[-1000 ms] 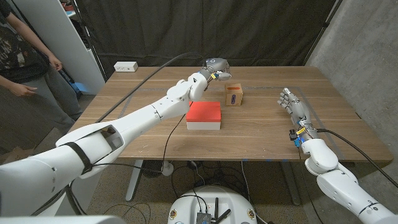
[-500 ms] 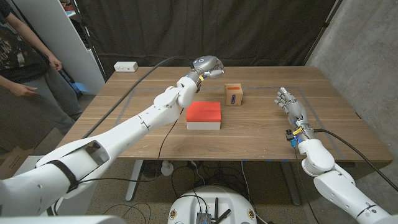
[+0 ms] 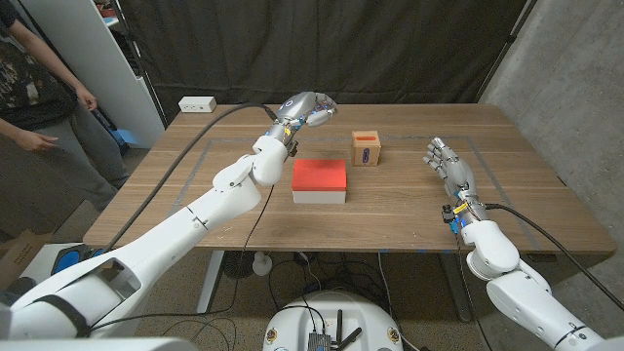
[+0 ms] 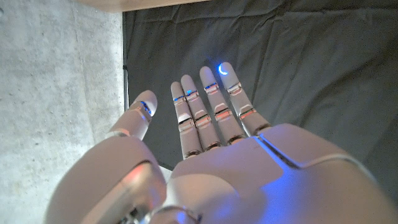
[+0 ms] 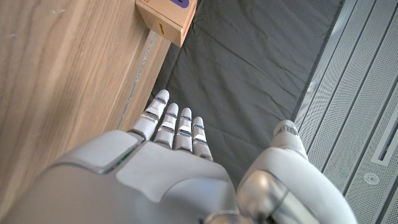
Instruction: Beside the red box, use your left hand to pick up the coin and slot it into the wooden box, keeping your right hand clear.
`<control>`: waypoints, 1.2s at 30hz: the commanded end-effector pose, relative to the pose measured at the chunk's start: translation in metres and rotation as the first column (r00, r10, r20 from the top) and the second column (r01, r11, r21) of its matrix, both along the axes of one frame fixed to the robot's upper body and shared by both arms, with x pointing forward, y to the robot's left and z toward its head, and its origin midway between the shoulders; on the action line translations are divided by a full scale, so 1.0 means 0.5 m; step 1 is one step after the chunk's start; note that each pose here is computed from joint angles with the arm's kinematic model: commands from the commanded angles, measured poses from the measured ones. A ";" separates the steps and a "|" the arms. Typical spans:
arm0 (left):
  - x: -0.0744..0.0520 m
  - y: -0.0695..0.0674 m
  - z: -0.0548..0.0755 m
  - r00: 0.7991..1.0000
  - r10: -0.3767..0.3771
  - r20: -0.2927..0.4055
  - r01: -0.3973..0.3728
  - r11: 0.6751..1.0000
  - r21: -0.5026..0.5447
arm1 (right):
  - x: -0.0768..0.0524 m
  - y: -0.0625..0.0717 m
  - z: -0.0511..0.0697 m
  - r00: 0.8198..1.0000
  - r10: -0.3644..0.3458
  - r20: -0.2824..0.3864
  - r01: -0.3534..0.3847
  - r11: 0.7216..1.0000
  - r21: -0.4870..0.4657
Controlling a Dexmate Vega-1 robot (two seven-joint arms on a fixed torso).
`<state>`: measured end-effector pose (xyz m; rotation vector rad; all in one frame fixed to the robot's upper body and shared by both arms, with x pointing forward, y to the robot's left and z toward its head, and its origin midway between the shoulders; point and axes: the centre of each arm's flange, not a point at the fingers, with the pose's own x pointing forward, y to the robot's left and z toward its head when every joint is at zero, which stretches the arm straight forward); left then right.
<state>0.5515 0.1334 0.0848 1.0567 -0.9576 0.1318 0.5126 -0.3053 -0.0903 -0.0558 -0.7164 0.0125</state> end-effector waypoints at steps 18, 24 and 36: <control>-0.117 0.220 -0.154 0.962 -0.251 -0.104 0.200 0.912 -0.357 | -0.011 0.083 -0.017 1.000 0.030 -0.009 -0.030 1.000 -0.006; -0.114 0.241 -0.187 0.937 -0.333 -0.111 0.258 0.867 -0.426 | -0.013 0.085 -0.025 0.999 0.041 -0.004 -0.041 0.999 0.000; -0.086 0.240 -0.254 0.857 -0.501 -0.121 0.349 0.738 -0.577 | -0.020 0.098 -0.030 0.998 0.064 0.022 -0.064 0.998 -0.017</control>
